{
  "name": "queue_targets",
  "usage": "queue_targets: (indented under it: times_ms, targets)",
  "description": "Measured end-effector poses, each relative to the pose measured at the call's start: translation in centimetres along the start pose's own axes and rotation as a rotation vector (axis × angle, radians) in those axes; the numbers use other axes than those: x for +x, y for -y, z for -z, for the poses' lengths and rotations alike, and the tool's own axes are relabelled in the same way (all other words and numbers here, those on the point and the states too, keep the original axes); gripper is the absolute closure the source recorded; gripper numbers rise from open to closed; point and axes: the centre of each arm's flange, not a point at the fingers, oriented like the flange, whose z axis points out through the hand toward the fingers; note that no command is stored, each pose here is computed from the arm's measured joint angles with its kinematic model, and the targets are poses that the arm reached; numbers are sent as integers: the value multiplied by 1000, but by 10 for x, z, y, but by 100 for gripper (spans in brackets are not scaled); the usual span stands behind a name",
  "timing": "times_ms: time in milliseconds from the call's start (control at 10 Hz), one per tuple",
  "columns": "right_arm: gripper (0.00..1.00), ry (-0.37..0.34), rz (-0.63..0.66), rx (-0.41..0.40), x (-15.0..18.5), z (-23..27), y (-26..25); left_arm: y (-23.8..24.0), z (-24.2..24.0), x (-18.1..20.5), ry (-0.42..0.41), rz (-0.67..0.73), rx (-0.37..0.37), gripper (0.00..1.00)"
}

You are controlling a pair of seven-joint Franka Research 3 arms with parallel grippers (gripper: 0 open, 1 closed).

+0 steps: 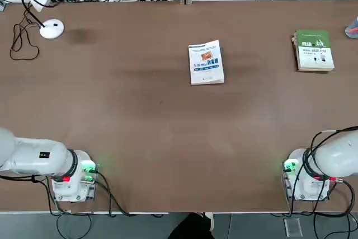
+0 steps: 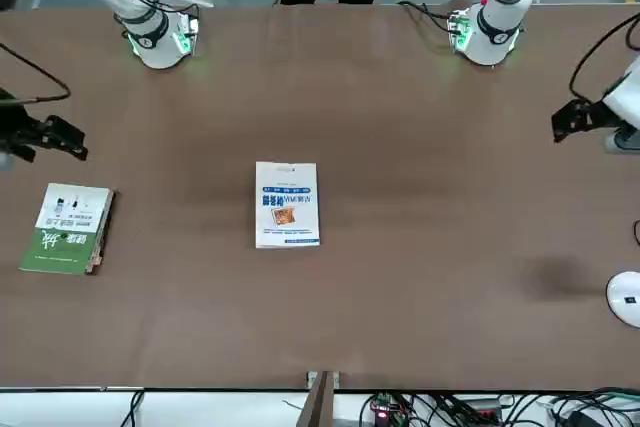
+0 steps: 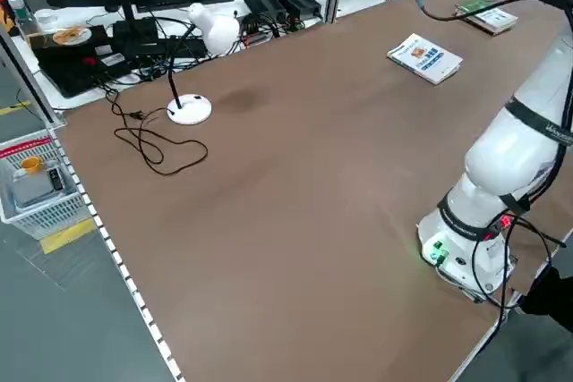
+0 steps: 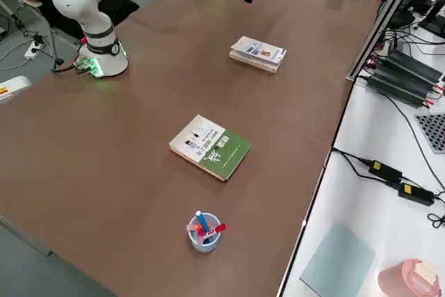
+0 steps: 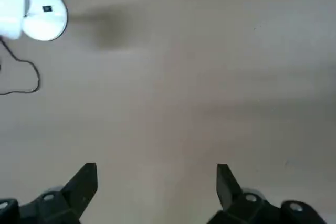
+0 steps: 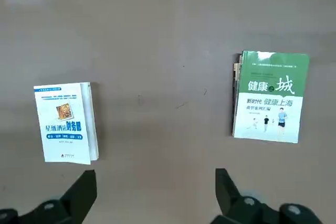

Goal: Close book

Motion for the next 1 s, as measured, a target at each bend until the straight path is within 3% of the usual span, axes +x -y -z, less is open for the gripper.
queue_targets:
  times_ms: [1000]
  targets:
    - [0, -16, -2, -12, 4, -6, -5, 32, 37, -33, -50, 2, 9, 0]
